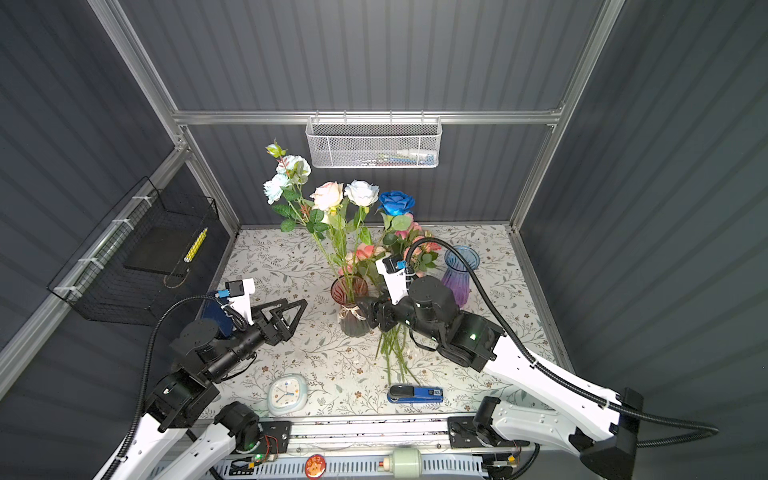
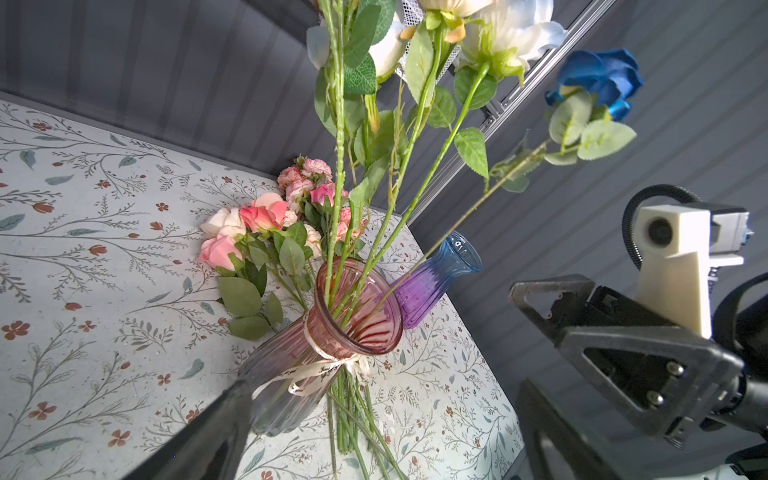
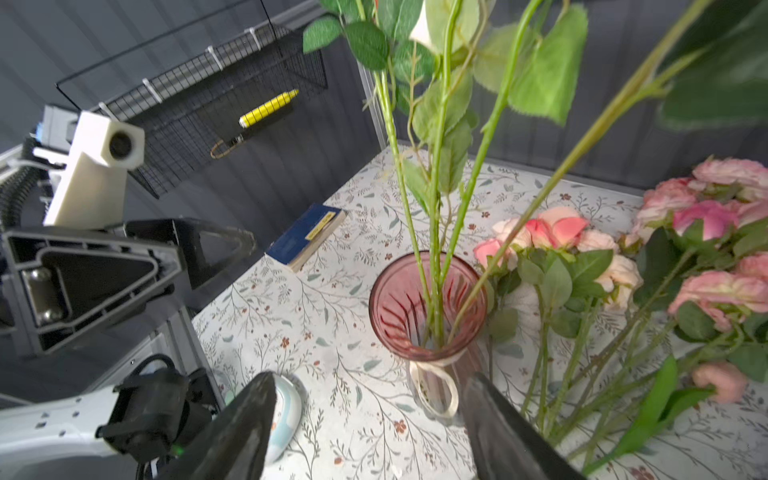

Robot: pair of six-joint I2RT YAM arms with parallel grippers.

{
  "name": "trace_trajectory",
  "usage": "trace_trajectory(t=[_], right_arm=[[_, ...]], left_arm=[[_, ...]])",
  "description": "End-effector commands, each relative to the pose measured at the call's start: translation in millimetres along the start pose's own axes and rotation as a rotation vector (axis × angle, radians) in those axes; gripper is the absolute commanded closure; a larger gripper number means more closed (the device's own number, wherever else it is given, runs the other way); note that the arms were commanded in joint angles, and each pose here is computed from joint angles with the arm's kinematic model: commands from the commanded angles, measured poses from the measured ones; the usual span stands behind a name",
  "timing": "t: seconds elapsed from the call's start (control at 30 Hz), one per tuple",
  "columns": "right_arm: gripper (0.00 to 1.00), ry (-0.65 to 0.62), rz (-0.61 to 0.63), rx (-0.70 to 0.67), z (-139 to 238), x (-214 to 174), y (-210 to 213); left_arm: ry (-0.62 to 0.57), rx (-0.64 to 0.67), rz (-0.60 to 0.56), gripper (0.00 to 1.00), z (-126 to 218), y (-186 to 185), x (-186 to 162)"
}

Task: Arrange the flowers into the vase
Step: 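Carry the blue rose over the pink vase, lower its stem in and open, then reach the right gripper down into the bunch and grasp a pink rose stem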

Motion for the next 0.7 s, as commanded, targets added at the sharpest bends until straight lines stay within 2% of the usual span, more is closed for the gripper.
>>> trace_trajectory(t=[0.0, 0.13, 0.33, 0.47, 0.67], right_arm=[[0.23, 0.070, 0.015, 0.016, 14, -23, -2], [0.21, 0.104, 0.032, 0.004, 25, -39, -7], [0.23, 0.191, 0.003, -0.035, 27, -87, -25], [0.34, 0.253, -0.081, -0.061, 18, -123, -40], [0.53, 0.324, -0.299, -0.119, -14, -158, -80]], left_arm=[[0.004, -0.024, 0.004, 0.00, -2, -3, -2], [0.007, -0.023, 0.004, 0.00, -2, -3, -2], [0.001, -0.019, 0.003, 0.00, 1, -2, -2], [0.010, -0.012, 0.009, 0.00, -1, 1, -5], [0.011, -0.009, 0.018, 0.00, -1, 3, -7]])
Point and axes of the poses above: each gripper's point midway between its finger pads, its own z axis back along the fingers, its own y axis along the line the jaws close on, x = y × z, the point moved 1 cm from there along z, back along the fingers, and after that the axes turned 4 degrees about z, right-handed, at the moved point
